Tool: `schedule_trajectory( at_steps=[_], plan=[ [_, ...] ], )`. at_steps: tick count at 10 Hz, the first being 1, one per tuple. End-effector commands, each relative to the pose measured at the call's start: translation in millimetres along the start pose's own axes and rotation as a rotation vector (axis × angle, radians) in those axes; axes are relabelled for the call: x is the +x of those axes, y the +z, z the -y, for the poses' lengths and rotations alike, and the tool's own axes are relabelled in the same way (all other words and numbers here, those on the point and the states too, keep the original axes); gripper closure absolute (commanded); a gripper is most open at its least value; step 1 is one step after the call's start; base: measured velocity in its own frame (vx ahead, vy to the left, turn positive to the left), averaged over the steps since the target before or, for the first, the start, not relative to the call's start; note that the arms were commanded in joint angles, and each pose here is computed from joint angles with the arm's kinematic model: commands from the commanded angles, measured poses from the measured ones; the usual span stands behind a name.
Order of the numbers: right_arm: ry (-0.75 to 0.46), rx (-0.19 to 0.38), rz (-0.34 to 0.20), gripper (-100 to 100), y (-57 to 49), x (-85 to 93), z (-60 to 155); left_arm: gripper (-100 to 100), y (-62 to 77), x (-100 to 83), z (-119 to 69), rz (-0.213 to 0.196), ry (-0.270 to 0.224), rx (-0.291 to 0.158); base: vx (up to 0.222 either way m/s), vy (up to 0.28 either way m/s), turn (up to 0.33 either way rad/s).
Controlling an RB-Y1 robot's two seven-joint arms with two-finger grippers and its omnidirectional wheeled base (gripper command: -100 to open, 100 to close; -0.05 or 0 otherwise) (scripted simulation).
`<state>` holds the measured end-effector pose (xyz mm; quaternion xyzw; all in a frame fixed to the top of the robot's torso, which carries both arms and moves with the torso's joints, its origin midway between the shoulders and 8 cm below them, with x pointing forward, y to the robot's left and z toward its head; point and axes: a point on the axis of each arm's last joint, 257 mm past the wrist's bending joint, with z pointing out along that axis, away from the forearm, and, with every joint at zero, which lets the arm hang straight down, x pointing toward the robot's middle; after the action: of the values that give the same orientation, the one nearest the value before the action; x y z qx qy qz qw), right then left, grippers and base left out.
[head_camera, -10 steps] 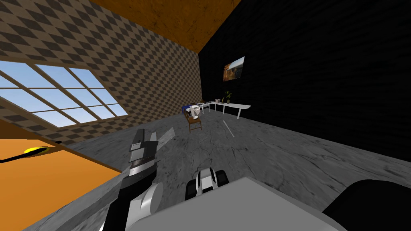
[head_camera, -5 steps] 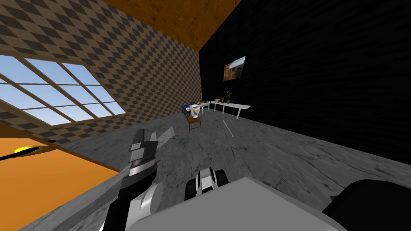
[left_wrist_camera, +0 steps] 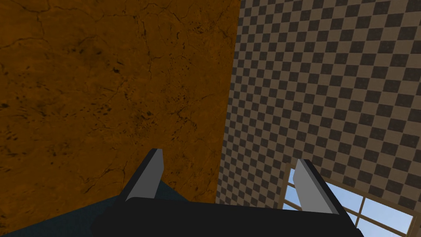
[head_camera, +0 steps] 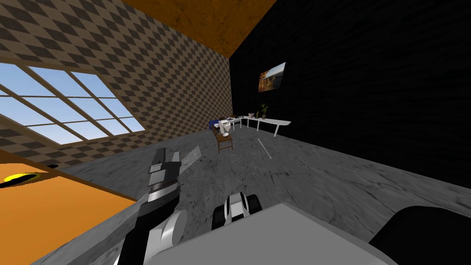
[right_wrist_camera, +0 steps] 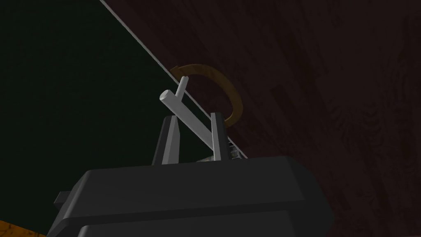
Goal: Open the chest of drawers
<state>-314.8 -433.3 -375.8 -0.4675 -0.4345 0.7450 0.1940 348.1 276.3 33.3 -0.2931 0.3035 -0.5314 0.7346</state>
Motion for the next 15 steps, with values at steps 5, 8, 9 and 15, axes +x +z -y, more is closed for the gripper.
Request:
schedule_trajectory(
  at_steps=[5, 8, 9, 15],
  plan=[
    [-0.003, 0.013, -0.005, 100, 0.1, -0.7, 5, 0, 0.0, 0.0, 0.0, 0.0, 0.0, 0.0, 0.143, 0.084, 0.021],
    [0.001, 0.009, -0.008, -100, 30.0, -3.7, 11, 0, 0.0, 0.0, 0.0, 0.0, 0.0, 0.0, 0.072, 0.035, -0.02],
    [0.003, 0.009, -0.007, -100, 40.5, -5.4, 14, 0, 0.0, 0.0, 0.0, 0.0, 0.0, 0.0, 0.085, 0.035, -0.028],
    [0.007, 0.003, 0.006, -100, 90.7, -17.8, 32, 0, 0.0, 0.0, 0.0, 0.0, 0.0, 0.0, 0.081, 0.033, -0.018]
  ],
)
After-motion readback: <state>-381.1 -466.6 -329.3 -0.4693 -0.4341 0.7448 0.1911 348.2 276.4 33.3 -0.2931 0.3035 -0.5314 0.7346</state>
